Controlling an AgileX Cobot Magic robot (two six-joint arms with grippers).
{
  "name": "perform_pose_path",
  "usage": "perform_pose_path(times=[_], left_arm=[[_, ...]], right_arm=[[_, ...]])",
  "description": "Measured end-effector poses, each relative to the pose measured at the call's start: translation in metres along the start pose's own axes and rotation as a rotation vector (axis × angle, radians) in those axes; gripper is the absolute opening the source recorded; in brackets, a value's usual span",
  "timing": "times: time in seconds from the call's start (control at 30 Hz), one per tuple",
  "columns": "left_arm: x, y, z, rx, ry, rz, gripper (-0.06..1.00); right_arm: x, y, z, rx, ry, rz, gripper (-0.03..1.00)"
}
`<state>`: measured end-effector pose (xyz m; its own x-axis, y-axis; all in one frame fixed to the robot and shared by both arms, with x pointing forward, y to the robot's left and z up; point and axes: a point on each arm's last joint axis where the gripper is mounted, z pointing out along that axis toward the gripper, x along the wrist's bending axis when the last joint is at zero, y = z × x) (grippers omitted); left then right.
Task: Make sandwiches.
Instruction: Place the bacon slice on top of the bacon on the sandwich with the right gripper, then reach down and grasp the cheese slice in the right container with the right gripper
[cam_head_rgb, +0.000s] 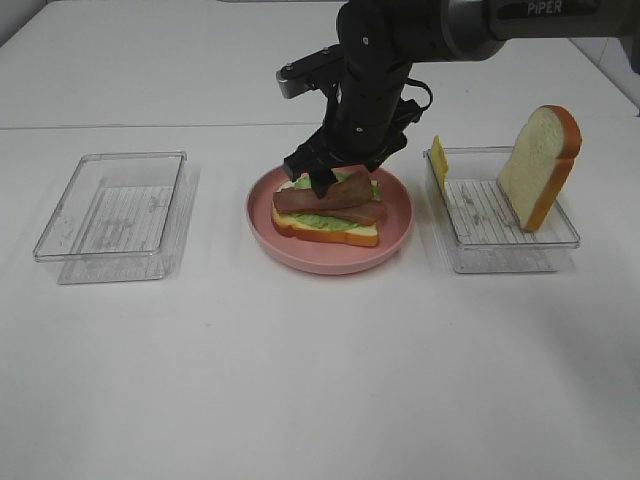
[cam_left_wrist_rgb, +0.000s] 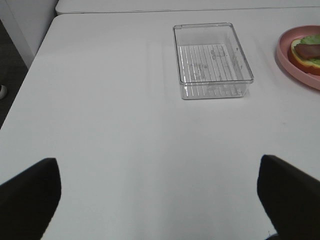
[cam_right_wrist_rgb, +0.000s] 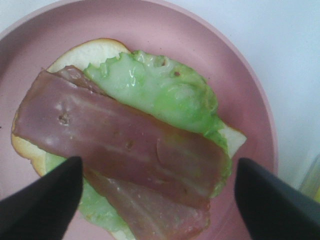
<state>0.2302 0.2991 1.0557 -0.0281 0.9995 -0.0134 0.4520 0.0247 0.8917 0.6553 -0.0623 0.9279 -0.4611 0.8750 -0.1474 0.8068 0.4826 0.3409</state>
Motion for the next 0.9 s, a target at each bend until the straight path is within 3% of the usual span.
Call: perform_pose_path(times=[0.03, 0.13, 0.5, 0.9], left_arm=[[0.000, 0.000, 0.000, 0.000, 0.000, 0.000, 0.99], [0.000, 0.000, 0.000, 0.000, 0.000, 0.000, 0.99], [0.000, 0.000, 0.000, 0.000, 0.000, 0.000, 0.99], [0.000, 0.000, 0.000, 0.000, 0.000, 0.000, 0.99]], right_arm=[[0.000, -0.001, 0.001, 0.004, -0.003, -0.003, 0.89], [-0.002, 0.000, -0.005, 0.011, -0.010, -0.004, 0.95], [-0.014, 0.007, -0.059, -0.039, -0.052, -0.006, 0.97], [-0.024, -0.003, -0.093, 0.045, -0.096, -0.020, 0.97]])
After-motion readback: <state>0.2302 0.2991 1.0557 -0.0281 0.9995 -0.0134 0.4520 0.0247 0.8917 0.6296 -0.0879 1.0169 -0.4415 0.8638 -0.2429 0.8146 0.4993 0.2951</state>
